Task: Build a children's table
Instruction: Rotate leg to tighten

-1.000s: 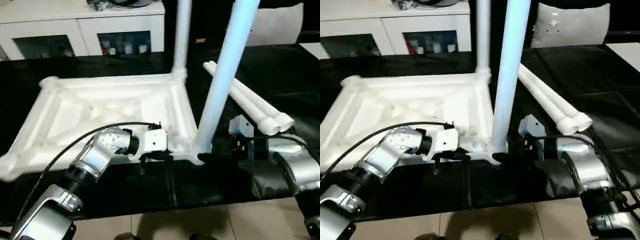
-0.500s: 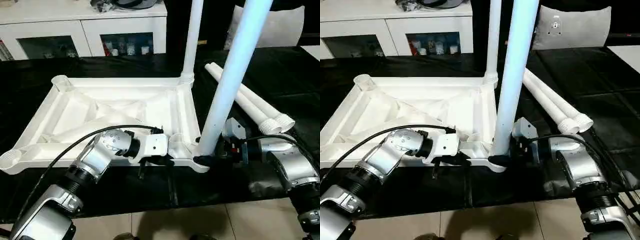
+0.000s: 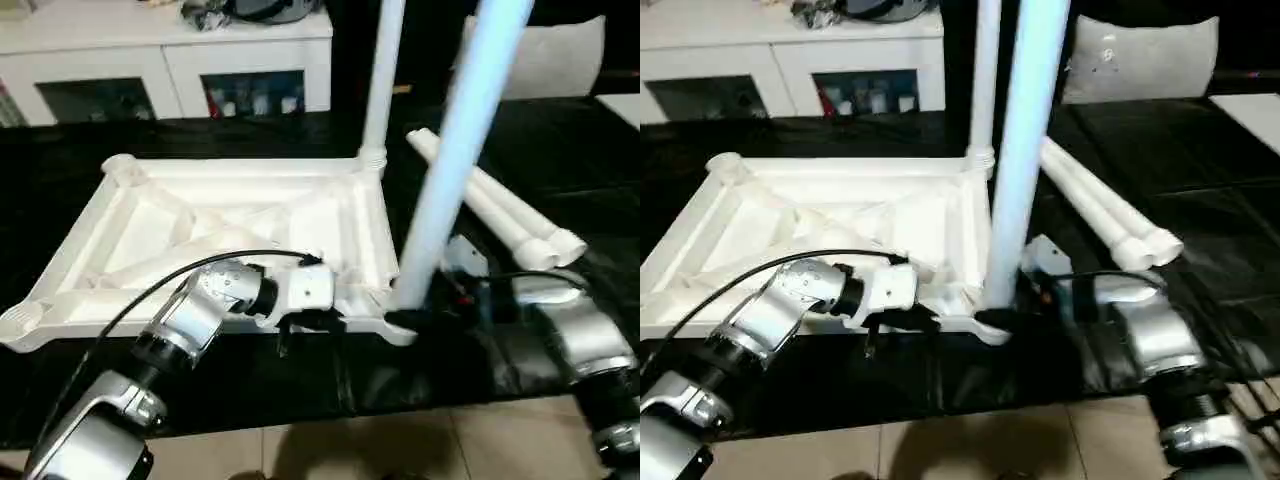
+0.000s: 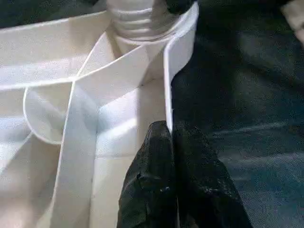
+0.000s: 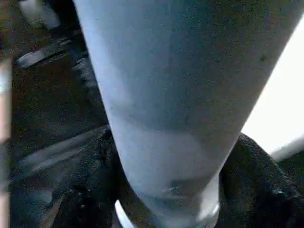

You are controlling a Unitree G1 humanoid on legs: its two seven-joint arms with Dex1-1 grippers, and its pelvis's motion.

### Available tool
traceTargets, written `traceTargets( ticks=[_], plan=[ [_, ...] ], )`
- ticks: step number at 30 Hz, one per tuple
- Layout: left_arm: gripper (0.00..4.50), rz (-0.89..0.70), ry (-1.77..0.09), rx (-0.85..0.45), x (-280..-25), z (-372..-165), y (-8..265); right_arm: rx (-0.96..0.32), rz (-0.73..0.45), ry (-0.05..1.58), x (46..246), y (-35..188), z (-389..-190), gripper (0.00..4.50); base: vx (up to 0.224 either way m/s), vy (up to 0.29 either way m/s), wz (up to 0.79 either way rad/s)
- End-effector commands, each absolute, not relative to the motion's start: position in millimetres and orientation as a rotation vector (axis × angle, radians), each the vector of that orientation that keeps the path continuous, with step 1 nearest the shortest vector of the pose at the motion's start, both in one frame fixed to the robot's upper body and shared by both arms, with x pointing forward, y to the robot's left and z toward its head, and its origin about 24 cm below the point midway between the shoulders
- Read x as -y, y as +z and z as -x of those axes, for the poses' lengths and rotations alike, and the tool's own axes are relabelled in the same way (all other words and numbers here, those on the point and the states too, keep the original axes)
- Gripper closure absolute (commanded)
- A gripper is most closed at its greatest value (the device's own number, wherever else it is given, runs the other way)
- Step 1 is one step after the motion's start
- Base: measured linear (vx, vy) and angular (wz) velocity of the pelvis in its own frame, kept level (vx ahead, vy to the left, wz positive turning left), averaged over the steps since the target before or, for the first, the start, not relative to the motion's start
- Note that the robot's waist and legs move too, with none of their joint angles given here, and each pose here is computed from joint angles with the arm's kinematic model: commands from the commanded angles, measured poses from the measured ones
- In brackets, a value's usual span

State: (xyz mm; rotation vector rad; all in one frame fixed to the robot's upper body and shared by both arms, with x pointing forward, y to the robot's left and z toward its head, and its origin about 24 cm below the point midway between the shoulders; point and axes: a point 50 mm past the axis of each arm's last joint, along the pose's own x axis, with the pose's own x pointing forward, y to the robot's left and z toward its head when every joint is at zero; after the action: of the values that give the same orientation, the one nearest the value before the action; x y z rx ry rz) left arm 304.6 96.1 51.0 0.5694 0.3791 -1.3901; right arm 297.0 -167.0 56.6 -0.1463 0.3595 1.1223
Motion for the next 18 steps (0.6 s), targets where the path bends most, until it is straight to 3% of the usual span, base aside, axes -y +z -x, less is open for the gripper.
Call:
traceTargets(
  ticks=[1,2,7,10,11,18],
  plan=[
    [4.50,-0.517,-1.313,-0.413,-85.1,-303.2,44.4,-0.398,0.089,1.003,156.2,46.8,-300.3,1.93,0.000,0.000,0.00],
    [4.50,-0.453,-1.221,-0.410,-77.4,-306.4,46.6,-0.385,0.039,0.917,144.7,46.2,-305.8,1.93,0.000,0.000,0.00],
    [4.50,-0.365,-1.083,-0.395,-58.2,-310.6,51.6,-0.380,0.007,0.770,125.8,44.2,-315.2,1.96,-0.032,0.008,-0.04],
    [4.50,-0.293,-0.964,-0.361,-33.7,-314.9,62.2,-0.363,-0.019,0.624,109.1,43.7,-324.3,1.96,0.000,0.000,0.00],
    [4.50,-0.297,-0.944,-0.347,-27.5,-316.3,65.9,-0.342,-0.019,0.595,106.2,44.5,-326.7,1.63,0.000,0.000,0.00],
    [4.50,-0.361,-0.938,-0.344,-38.0,-318.8,66.8,-0.295,-0.046,0.575,114.1,50.5,-325.9,1.08,0.000,0.000,0.00]
  ],
)
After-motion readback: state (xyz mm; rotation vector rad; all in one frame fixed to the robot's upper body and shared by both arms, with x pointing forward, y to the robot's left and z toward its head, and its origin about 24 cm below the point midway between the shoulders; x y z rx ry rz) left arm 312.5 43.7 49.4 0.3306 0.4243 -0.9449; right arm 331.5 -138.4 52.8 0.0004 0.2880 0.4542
